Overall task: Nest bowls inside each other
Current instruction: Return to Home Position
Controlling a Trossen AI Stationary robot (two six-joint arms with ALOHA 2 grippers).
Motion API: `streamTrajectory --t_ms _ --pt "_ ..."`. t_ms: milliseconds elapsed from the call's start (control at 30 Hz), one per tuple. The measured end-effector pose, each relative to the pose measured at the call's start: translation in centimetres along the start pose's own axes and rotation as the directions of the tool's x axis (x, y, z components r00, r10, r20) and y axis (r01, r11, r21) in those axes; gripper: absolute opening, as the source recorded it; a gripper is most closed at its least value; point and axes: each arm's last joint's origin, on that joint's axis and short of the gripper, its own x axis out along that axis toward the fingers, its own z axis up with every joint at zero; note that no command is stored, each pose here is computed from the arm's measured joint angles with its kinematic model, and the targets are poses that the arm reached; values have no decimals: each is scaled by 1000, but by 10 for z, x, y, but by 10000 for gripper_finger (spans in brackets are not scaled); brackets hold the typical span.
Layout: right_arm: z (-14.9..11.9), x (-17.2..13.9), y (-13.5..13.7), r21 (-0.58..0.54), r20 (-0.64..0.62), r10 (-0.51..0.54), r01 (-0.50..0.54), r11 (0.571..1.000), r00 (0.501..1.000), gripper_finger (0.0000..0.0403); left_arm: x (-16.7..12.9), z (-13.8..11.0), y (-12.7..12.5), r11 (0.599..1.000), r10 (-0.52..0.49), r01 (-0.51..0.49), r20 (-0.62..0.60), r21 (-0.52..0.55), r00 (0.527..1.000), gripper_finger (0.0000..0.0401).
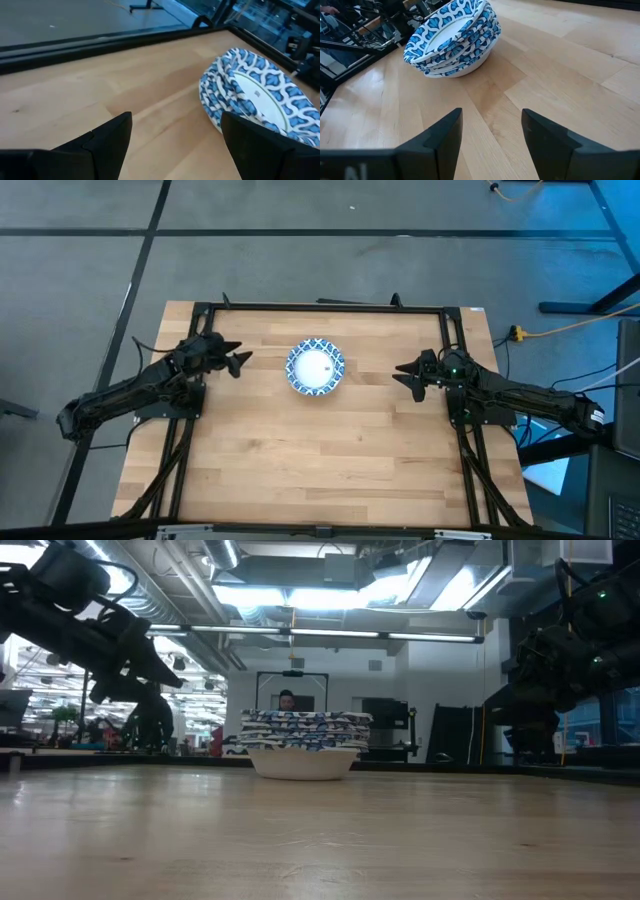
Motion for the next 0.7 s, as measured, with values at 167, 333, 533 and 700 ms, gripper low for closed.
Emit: streamTrajectory --t_ms 167,333,533,700 --pt "0 0 0 1 0 0 0 1000 1000 205 0 2 0 1000 14 -14 29 1 999 299" --pt "0 0 0 4 0 0 0 1000 1000 205 0 4 -1 998 7 -10 47 61 999 299" --pt "0 0 0 67 0 1 -1 998 1000 205 0 4 -1 995 2 -7 44 104 999 299" --pt "0 0 0 78 0 1 -1 997 1000 205 -3 5 -1 991 -15 4 83 132 996 299"
